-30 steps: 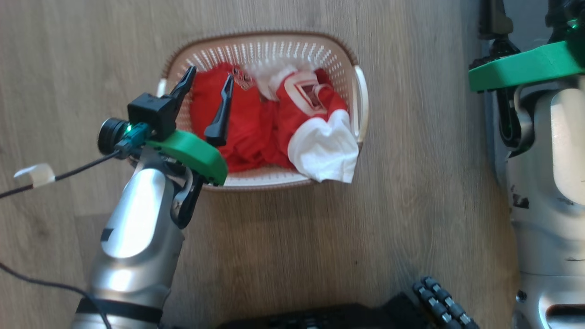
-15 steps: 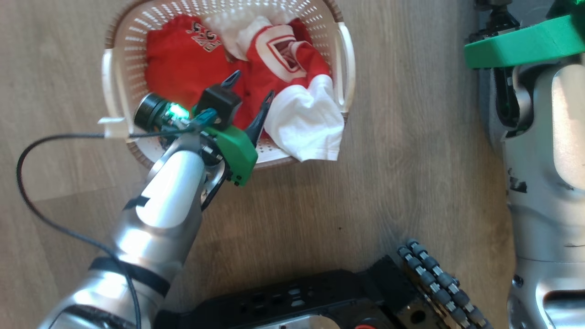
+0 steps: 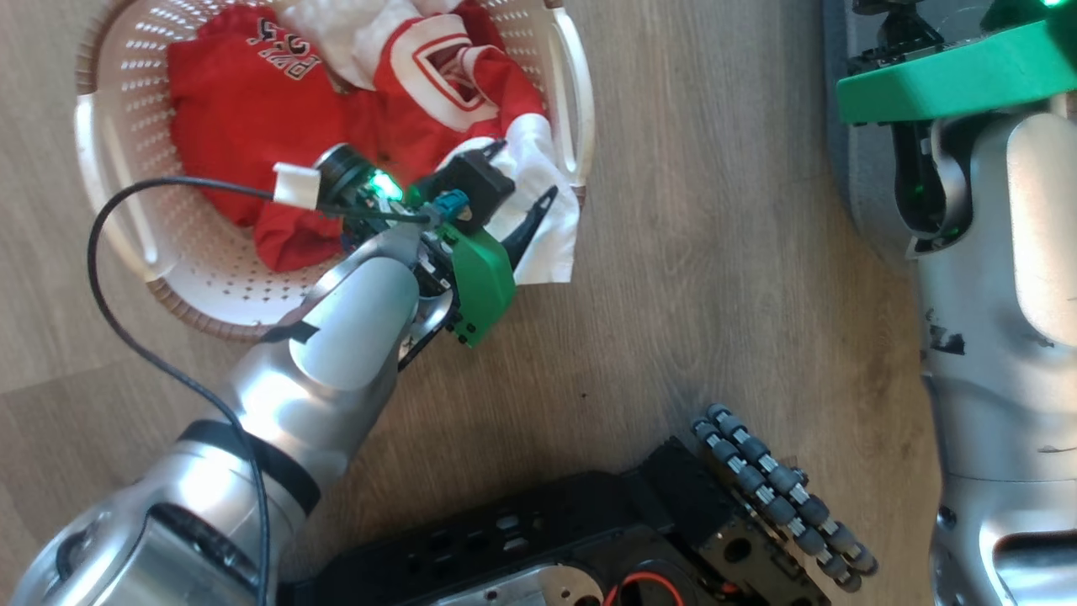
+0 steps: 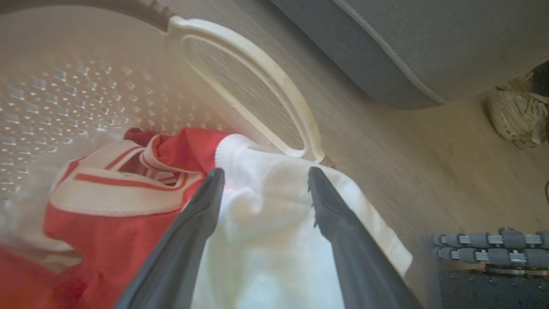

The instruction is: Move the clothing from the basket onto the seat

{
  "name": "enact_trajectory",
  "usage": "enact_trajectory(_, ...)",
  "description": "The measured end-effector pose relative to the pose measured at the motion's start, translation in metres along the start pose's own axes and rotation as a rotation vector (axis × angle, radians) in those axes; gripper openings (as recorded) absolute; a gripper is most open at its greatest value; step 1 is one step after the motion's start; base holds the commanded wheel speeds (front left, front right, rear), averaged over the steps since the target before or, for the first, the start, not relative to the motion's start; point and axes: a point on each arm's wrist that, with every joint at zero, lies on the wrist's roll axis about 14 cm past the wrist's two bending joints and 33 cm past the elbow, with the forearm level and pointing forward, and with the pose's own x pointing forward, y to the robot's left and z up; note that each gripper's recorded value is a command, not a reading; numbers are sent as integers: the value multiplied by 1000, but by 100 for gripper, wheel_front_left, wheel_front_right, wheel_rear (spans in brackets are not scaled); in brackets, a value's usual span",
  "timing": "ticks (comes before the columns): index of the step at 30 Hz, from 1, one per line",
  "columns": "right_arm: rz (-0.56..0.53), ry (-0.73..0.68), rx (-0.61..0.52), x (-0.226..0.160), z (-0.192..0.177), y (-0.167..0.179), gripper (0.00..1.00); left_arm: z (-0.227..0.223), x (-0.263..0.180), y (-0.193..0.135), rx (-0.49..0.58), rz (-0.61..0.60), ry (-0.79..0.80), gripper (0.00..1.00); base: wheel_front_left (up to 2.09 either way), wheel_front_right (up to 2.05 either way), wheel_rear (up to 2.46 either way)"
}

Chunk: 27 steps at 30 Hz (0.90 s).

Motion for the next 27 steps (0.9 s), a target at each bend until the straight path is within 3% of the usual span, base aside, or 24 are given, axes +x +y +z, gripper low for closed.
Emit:
enact_trajectory(8,-23,34,5,-7,-11,-11,100,-24,12,8,6,-41,74,100,0,0,0)
enact_trajectory(17,-47,52,-9,-12,-17,-21,100,-34,19,-8,-29,-87,104,100,0,0,0)
enact_trajectory(18,-49,52,-8,-12,-17,-22,100,-33,20,-6,-36,-83,100,0,0,0,0)
enact_trajectory(27,-53,30,-8,-13,-3,-24,100,-4,18,8,-40,-45,35,0,0,0,0)
